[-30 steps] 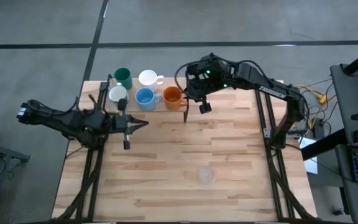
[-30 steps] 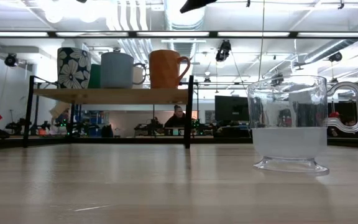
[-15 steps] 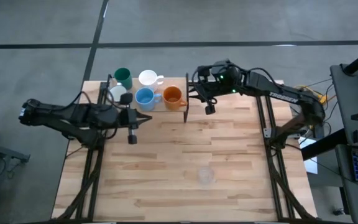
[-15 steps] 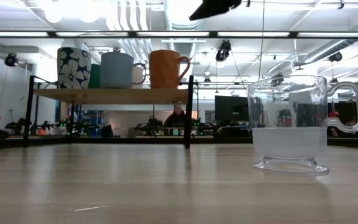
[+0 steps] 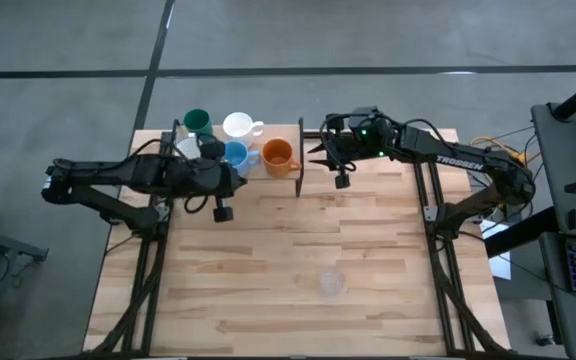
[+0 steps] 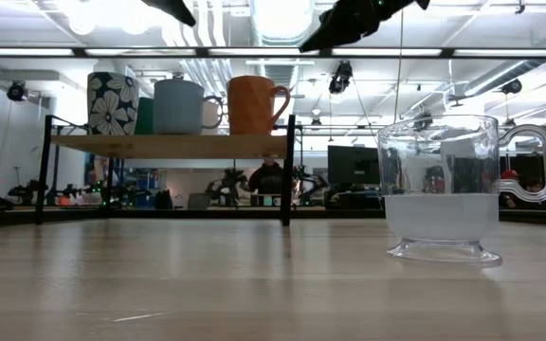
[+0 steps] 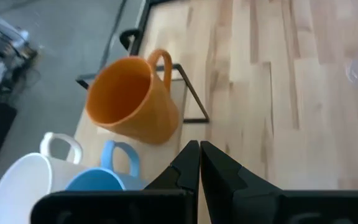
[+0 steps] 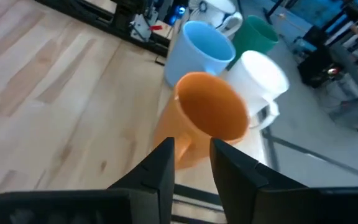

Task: Stack small to large cups/mugs on shelf
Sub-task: Adjust the orange mug and the light blue mug

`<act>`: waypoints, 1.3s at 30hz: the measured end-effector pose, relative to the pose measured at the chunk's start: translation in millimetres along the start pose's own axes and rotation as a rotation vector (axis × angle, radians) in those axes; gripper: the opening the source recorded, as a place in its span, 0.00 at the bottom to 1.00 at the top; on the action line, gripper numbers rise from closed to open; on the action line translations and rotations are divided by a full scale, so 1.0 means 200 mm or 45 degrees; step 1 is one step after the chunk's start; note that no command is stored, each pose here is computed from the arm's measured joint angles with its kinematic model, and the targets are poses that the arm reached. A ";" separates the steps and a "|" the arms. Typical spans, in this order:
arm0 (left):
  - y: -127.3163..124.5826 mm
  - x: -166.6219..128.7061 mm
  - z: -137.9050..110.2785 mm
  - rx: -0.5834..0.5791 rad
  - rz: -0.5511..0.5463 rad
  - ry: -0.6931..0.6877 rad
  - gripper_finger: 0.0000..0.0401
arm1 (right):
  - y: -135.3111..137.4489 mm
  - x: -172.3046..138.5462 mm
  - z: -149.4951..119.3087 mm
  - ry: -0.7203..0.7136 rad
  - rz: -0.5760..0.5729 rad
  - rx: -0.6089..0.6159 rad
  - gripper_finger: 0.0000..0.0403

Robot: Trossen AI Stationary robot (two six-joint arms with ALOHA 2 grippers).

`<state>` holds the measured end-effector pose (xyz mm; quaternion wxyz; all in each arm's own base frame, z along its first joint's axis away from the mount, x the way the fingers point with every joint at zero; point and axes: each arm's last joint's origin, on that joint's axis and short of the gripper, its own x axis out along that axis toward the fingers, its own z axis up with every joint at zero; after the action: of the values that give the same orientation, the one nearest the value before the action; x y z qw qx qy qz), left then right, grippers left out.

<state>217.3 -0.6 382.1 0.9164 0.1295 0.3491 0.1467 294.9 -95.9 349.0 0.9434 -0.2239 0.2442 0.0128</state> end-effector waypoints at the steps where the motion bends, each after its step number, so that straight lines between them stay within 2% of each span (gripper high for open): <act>1: 0.00 0.00 0.01 0.002 -0.010 0.018 0.00 | 0.00 0.01 -0.01 -0.003 0.003 0.005 0.25; 8: 0.02 0.03 -0.01 0.021 -0.034 0.132 0.00 | 0.00 0.03 -0.02 -0.028 -0.019 0.063 0.35; 19: 0.09 -0.01 -0.02 -0.015 0.010 0.124 0.02 | -0.01 0.03 -0.01 -0.053 -0.043 0.091 0.47; 23: 0.14 -0.03 -0.05 -0.037 0.043 0.174 0.13 | -0.01 0.03 -0.01 -0.055 -0.044 0.100 0.49; 33: 0.21 0.06 -0.08 -0.066 0.068 0.251 0.54 | -0.01 0.03 -0.01 -0.058 -0.046 0.098 0.50; 36: 0.21 0.08 -0.09 -0.040 0.067 0.270 0.60 | -0.01 0.04 -0.02 -0.049 -0.040 0.094 0.50; 39: 0.20 0.08 -0.09 -0.034 0.063 0.277 0.61 | 0.00 0.04 -0.03 -0.042 -0.036 0.094 0.50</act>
<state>210.4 45.5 373.5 0.8709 0.1092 0.4412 0.1871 299.3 -99.9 340.3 0.9550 -0.1922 0.2257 -0.0059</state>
